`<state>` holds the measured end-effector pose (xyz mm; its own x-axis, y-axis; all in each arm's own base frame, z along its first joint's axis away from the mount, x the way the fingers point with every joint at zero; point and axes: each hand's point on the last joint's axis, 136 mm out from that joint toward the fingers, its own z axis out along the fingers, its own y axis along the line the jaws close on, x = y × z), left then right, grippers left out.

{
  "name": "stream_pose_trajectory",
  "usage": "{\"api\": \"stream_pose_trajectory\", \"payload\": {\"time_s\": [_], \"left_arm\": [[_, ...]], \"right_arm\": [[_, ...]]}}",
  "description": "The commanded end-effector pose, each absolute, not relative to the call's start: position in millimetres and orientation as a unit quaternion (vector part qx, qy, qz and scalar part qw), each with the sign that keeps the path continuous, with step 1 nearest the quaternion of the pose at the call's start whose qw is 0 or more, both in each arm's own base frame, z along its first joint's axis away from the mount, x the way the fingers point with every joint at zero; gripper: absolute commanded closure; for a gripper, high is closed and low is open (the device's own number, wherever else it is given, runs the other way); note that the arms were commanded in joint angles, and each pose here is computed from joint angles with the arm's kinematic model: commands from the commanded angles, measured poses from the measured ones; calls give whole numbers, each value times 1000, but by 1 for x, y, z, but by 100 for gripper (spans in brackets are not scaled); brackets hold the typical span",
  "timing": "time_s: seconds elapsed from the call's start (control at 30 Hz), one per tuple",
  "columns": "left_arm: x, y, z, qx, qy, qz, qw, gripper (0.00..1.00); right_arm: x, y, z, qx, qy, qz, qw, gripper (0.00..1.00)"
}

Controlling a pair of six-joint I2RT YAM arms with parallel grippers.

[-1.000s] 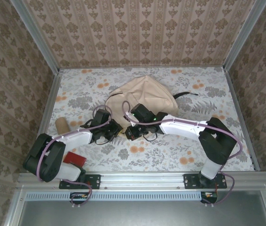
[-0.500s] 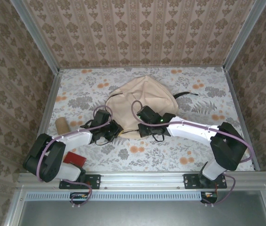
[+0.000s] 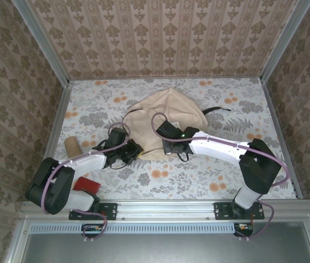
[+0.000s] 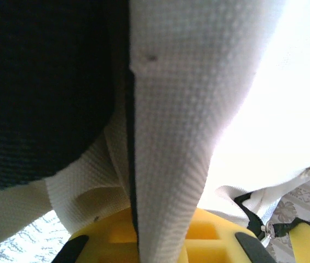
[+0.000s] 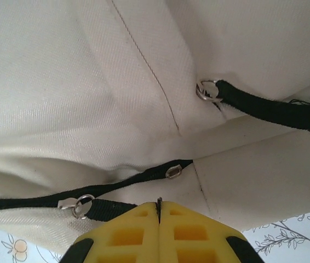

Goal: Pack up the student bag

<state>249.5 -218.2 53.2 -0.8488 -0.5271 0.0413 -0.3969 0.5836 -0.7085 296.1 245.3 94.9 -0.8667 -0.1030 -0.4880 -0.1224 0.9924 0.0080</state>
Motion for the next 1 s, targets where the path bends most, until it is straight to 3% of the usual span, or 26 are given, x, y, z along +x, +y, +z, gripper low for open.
{"api": "stream_pose_trajectory", "payload": {"time_s": [0.0,0.17,0.23,0.33,0.47,0.53,0.8,0.9,0.97], "left_arm": [[230,-172,20,-300,908,-279,84,100],[228,-173,32,-288,910,-287,87,100],[229,-177,40,-270,913,-293,86,97],[228,-177,52,-256,918,-290,88,76],[226,-179,64,-246,918,-297,94,50],[223,-184,67,-241,917,-305,89,43],[218,-207,75,-220,914,-331,78,42],[219,-218,72,-222,908,-349,69,42],[220,-222,69,-220,908,-350,65,42]], "right_arm": [[302,176,99,-22,957,-130,258,100],[297,191,91,-35,967,-92,233,100],[289,229,84,-90,974,7,209,100],[267,290,94,-153,955,181,180,100],[246,330,116,-187,923,303,145,100],[242,337,122,-192,915,326,139,100],[249,323,116,-184,928,285,153,100],[257,309,104,-169,946,232,153,81],[262,303,98,-163,953,207,152,59]]}}
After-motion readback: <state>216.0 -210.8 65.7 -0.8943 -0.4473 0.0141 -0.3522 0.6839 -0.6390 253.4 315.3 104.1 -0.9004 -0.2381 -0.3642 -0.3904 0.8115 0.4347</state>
